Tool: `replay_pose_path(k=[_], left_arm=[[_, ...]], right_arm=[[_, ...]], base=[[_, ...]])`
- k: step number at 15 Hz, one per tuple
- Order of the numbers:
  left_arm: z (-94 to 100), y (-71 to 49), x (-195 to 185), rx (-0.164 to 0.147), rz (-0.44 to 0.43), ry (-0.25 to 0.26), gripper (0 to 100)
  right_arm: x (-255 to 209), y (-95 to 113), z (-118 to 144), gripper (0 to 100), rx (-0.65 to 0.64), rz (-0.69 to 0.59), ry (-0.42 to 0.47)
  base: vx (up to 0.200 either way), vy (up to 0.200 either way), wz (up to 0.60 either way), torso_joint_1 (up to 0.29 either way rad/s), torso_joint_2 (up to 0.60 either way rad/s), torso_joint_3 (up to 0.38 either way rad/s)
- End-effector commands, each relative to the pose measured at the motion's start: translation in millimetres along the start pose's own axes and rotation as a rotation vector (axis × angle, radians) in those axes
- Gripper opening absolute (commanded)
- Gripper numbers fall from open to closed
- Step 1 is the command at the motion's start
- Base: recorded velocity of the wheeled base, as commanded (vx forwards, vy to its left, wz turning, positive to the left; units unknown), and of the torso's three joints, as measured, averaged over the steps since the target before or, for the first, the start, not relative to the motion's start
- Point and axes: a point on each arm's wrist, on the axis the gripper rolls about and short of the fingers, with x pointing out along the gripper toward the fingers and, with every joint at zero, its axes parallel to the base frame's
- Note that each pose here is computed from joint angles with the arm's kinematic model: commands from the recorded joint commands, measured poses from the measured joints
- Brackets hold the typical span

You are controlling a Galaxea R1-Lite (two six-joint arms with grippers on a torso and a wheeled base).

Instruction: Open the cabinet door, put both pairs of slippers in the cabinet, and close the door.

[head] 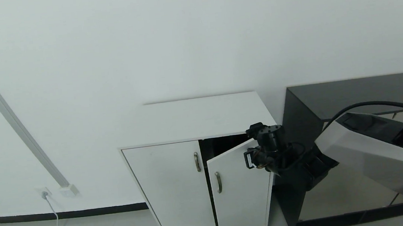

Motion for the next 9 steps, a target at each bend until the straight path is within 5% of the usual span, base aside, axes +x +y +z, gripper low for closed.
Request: replay_pose_path(k=[1,9], left_arm=[[0.1,0.0,0,-0.001,0.001,-0.002,0],[0.4,0.0,0,-0.002,0.001,-0.002,0]], right_arm=[[3,-1,-3,0,0.000,-0.003,0.004],[18,1,-6,0,0.005,-0.003,-0.015]], base=[[0.000,0.000,0.00,0.000,0.00,0.000],[0.000,0.000,0.00,0.000,0.00,0.000]])
